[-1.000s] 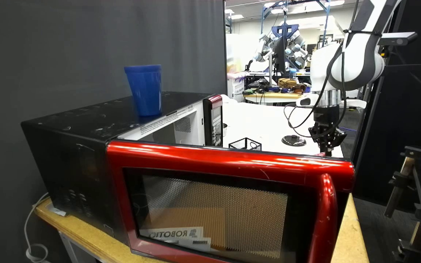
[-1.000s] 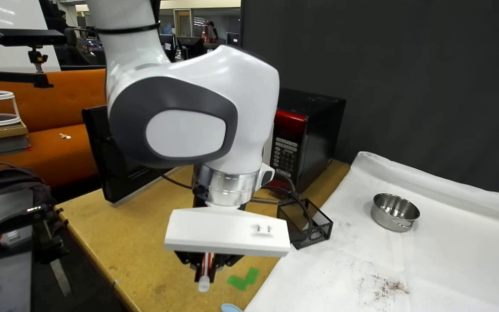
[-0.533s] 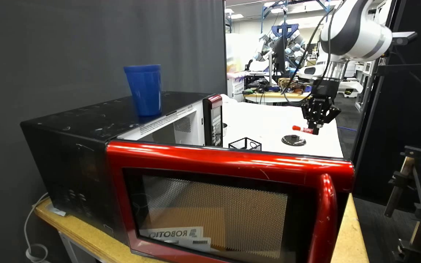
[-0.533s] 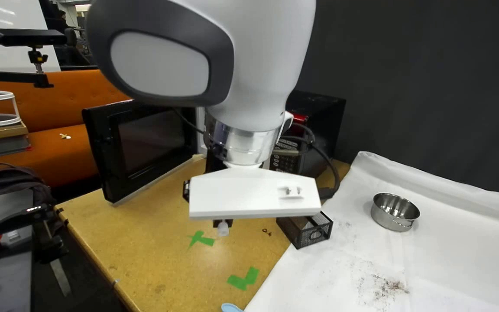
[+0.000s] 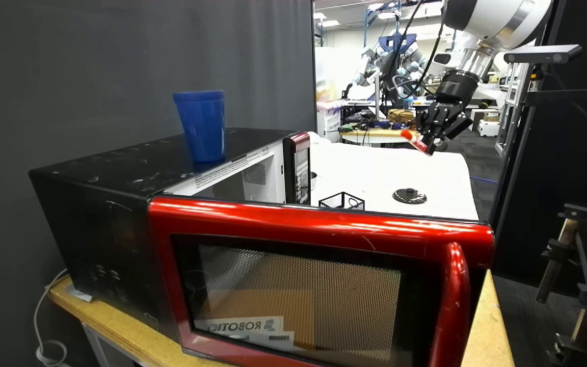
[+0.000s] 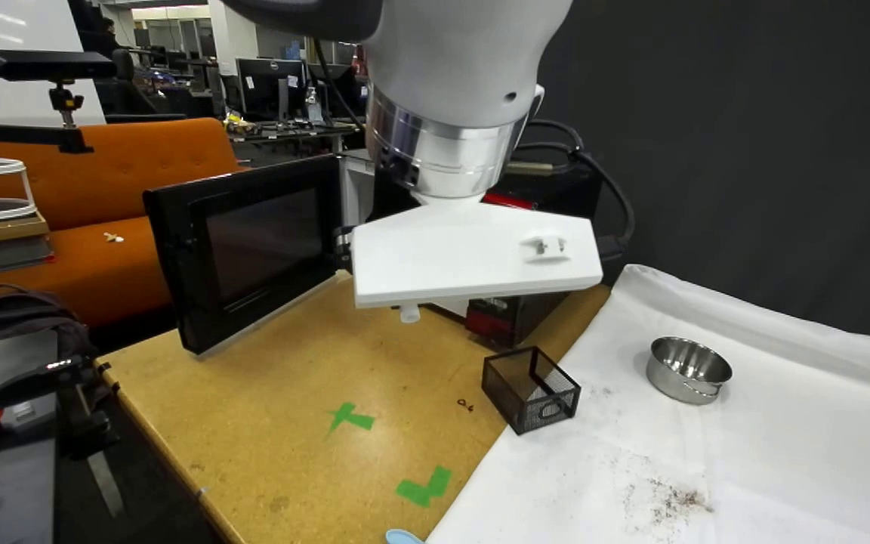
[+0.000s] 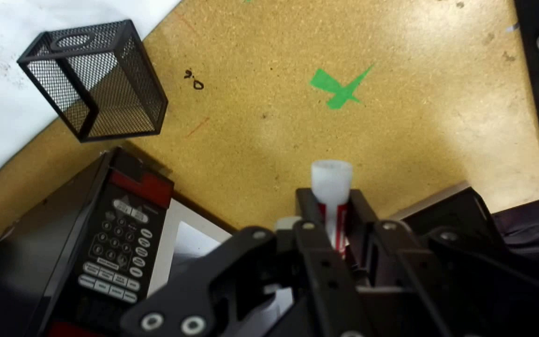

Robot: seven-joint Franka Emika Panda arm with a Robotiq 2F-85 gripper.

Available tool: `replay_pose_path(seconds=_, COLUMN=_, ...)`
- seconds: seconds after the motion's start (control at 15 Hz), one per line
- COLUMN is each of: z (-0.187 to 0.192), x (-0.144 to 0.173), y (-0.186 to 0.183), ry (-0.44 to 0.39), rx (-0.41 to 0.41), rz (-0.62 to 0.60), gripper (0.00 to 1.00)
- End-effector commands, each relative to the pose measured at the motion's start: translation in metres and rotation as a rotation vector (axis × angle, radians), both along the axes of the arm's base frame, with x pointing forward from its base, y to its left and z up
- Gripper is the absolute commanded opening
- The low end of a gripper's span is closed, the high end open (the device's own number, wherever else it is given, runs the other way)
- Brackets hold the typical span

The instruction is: Pick up the marker and put it in the cup

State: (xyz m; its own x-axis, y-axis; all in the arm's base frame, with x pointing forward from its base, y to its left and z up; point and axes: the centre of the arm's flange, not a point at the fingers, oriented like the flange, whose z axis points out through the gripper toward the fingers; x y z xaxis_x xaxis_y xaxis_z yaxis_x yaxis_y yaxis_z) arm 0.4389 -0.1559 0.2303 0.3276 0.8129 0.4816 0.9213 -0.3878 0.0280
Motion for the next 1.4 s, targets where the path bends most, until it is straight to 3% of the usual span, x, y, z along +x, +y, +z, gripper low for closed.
replay_pose_path(seconds=0.0, z=0.016, x=-0.01, y=0.002, ry=-0.019, rx=0.046, rz=0.029, gripper=0.05)
replay_pose_path(seconds=0.27, z=0.022, x=-0.015, y=0.006, ry=-0.014, rx=0.11, rz=0.064, gripper=0.05)
replay_pose_path(seconds=0.4, z=0.017, x=-0.01, y=0.005, ry=0.01, rx=0.096, rz=0.051, gripper=0.05)
replay_pose_path(seconds=0.47, z=0.016, x=-0.011, y=0.005, ry=0.015, rx=0.097, rz=0.051, gripper=0.19)
replay_pose_path(seconds=1.0, z=0.014, x=-0.011, y=0.006, ry=0.02, rx=0.094, rz=0.052, gripper=0.19)
replay_pose_path(seconds=1.07, z=0.014, x=-0.011, y=0.006, ry=0.02, rx=0.094, rz=0.052, gripper=0.05)
replay_pose_path(seconds=1.33, z=0.024, x=-0.001, y=0.017, ry=-0.103, rx=0.242, rz=-0.046, gripper=0.05)
